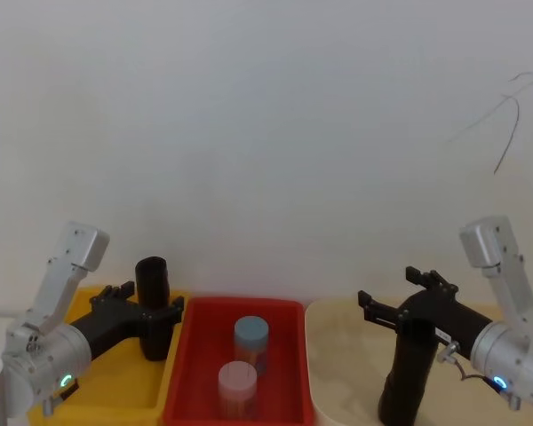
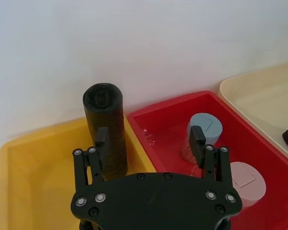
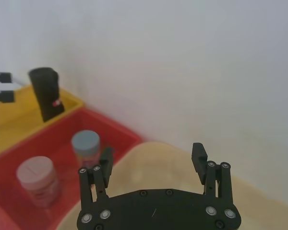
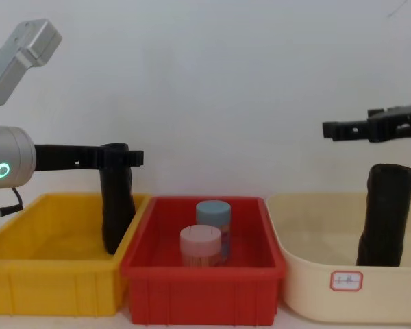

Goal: Pick up the garbage bag with the one hand and transfer it to the other hand.

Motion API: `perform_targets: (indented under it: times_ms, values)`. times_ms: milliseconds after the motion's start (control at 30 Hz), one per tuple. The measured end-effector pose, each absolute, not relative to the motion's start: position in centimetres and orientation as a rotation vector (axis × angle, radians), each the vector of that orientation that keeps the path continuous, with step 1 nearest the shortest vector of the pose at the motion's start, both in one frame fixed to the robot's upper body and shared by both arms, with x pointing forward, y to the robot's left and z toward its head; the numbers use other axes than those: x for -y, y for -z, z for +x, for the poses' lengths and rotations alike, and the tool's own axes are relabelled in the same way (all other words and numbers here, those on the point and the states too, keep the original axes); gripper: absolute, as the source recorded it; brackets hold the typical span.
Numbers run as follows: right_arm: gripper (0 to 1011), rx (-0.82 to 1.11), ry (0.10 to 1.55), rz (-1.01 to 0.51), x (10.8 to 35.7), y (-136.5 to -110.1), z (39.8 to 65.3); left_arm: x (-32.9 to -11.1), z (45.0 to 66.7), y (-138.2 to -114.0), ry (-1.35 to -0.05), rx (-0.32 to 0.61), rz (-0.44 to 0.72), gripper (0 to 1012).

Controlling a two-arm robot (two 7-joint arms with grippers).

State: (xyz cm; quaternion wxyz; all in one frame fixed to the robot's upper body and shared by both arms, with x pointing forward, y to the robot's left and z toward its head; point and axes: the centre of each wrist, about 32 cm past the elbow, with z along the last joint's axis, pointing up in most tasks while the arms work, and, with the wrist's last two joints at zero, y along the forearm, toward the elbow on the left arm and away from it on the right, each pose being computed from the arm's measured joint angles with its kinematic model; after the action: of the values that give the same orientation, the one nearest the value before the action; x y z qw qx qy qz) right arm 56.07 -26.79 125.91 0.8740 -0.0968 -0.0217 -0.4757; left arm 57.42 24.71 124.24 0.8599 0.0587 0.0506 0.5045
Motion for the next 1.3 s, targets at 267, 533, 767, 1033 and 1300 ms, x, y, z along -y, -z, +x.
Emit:
perform_targets:
  times_ms: [267, 533, 767, 1033, 1300]
  values:
    - [1001, 0.07, 0.923, -0.229, 25.6, -128.0, 55.5, -24.7, 57.4, -124.2, -1.06, -0.106, 0.123, 1002]
    - [1001, 0.036, 0.859, -0.298, 24.6, -128.7, 55.4, -24.7, 57.4, -124.2, -1.06, -0.106, 0.123, 1001]
    - [1001, -0.006, 0.797, -0.385, 23.5, -128.6, 55.9, -24.7, 57.4, -124.2, -1.06, -0.106, 0.123, 1002]
    - [1001, -0.035, 0.711, -0.498, 21.2, -128.0, 57.0, -24.7, 57.4, -124.2, -1.06, -0.106, 0.123, 1002]
    - [1001, -0.043, 0.65, -0.569, 19.2, -127.7, 57.9, -24.7, 57.4, -124.2, -1.06, -0.106, 0.123, 1002]
